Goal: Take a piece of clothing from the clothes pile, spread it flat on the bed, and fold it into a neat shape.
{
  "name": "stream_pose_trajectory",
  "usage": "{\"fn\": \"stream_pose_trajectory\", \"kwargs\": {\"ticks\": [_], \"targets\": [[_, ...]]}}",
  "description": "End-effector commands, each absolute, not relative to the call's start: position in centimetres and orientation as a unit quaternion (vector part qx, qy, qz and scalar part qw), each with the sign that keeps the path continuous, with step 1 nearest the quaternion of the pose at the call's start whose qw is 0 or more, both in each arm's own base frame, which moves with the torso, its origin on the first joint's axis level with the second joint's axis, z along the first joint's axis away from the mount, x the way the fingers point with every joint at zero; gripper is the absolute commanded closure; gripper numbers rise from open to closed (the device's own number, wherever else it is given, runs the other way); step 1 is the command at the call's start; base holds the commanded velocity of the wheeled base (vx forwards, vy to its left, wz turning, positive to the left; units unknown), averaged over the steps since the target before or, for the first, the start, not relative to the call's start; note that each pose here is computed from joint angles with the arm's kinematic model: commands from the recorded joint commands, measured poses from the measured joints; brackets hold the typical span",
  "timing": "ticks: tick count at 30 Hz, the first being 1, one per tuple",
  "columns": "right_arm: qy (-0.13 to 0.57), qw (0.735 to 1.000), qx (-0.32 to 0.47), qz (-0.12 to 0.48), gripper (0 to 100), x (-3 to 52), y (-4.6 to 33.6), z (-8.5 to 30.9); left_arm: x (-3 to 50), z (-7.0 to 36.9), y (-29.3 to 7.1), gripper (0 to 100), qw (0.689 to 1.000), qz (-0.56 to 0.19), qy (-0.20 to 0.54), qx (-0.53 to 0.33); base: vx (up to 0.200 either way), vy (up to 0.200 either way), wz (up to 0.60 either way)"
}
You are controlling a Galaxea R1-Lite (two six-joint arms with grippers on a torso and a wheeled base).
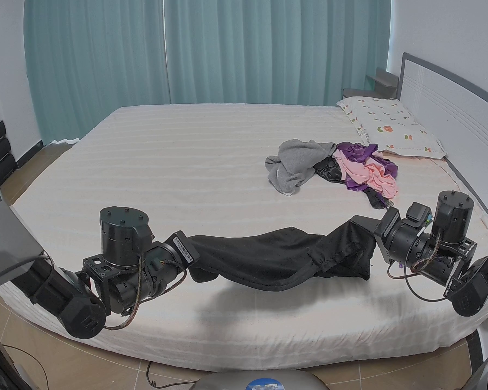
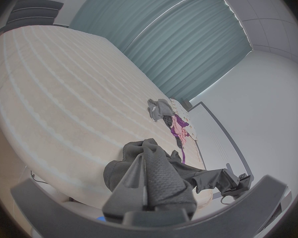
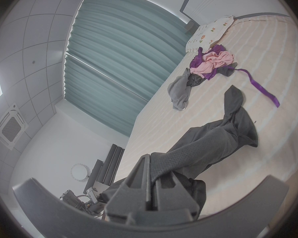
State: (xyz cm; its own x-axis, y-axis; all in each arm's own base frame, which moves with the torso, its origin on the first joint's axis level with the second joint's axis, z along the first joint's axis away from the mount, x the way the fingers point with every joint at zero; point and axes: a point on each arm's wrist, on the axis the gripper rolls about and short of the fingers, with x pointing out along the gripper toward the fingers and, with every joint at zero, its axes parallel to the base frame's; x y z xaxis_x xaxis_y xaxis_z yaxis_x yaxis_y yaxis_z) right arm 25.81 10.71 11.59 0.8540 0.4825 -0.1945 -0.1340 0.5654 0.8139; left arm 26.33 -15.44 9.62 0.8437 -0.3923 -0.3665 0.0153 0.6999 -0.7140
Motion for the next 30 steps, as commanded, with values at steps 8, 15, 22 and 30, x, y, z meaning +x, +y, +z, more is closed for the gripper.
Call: {"fn": "stream_pose_trajectory", "kwargs": {"ticks": [8,15,22,30], "targets": [[0.185,0.861,0.435,0.189,100,25.41,10.52,12.7,26.03,9.86,-15.25,100,0.886,-0.116,0.253,-0.37,0.0,0.2,0.0],[0.184,0.861,0.435,0.191,100,25.36,10.55,12.75,25.65,9.99,-15.02,100,0.886,-0.116,0.253,-0.37,0.0,0.2,0.0],[0.186,0.859,0.434,0.196,100,25.42,10.85,12.63,25.61,10.31,-14.78,100,0.887,-0.115,0.248,-0.373,0.0,0.2,0.0],[0.18,0.86,0.434,0.199,100,25.49,10.88,12.92,25.47,10.22,-14.76,100,0.887,-0.115,0.25,-0.372,0.0,0.2,0.0]]}}
